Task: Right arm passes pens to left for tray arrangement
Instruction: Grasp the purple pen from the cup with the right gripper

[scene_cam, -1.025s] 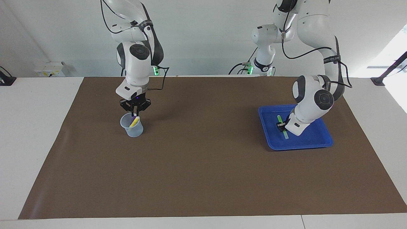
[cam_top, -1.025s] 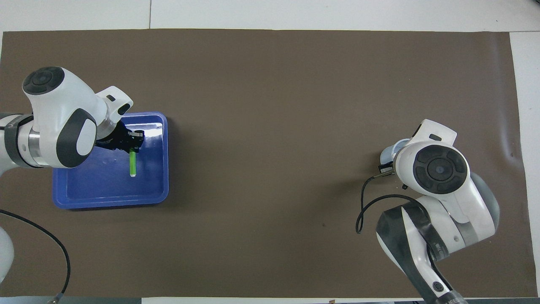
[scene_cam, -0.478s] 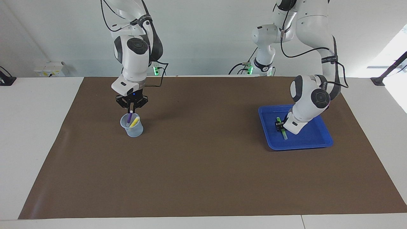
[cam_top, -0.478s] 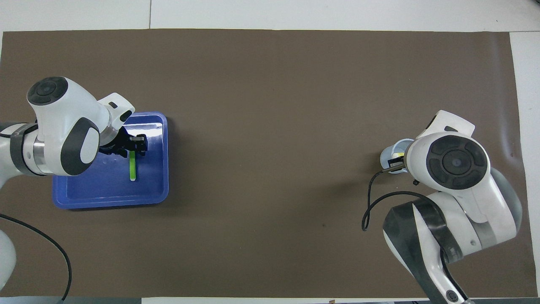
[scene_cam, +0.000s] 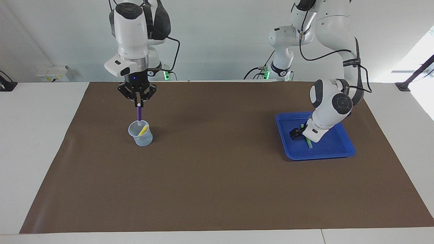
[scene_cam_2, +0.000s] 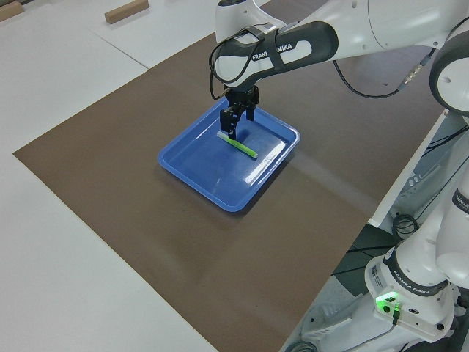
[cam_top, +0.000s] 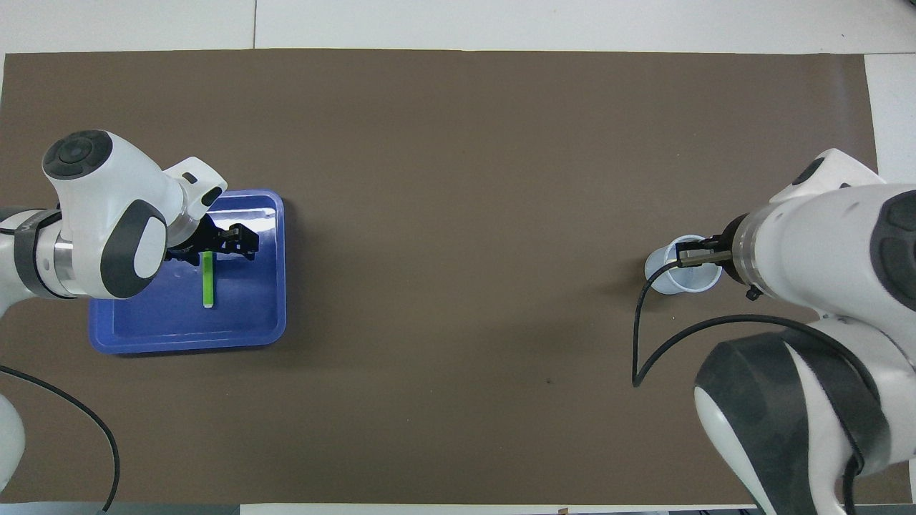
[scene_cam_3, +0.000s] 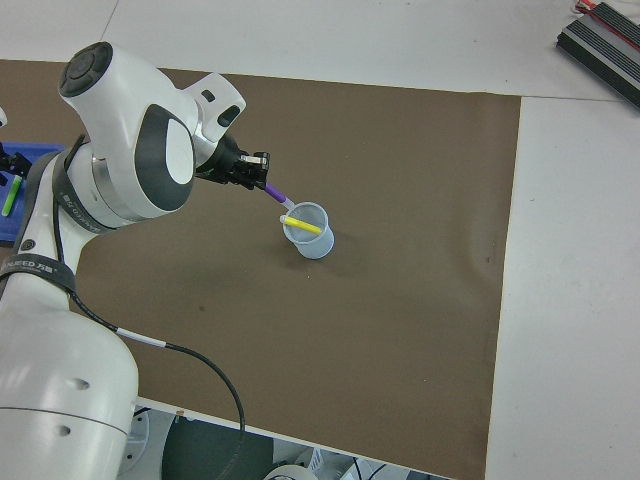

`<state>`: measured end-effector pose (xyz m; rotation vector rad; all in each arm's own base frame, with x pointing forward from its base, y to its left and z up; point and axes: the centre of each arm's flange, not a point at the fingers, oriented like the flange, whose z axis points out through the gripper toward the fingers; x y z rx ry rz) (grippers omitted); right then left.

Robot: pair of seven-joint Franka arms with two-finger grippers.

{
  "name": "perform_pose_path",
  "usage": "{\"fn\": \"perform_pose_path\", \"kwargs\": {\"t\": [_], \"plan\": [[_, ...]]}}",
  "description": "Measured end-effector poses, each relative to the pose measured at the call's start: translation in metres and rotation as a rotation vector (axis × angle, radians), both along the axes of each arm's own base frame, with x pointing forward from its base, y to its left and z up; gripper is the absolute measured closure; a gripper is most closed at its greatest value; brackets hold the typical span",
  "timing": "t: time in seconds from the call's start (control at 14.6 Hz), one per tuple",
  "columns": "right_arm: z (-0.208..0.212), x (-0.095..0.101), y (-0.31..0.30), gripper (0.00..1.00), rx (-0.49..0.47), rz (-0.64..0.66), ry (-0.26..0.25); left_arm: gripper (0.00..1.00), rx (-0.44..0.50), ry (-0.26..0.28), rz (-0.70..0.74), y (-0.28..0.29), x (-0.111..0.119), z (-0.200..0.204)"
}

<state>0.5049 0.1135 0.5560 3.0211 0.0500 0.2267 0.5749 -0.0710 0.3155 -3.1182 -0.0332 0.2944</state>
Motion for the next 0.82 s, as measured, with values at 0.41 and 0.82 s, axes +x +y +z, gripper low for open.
{"fn": "perform_pose_path", "kwargs": {"t": [0.41, 0.82], "plan": [[0.023, 0.017, 0.033, 0.81, 0.512, -0.458, 0.081, 0.0, -0.074, 0.016, 0.05, -0.007, 0.023, 0.075], [0.043, 0.022, 0.078, 0.81, 0.921, -0.854, 0.218, 0.0, -0.192, 0.046, 0.34, -0.04, 0.019, 0.184]]}}
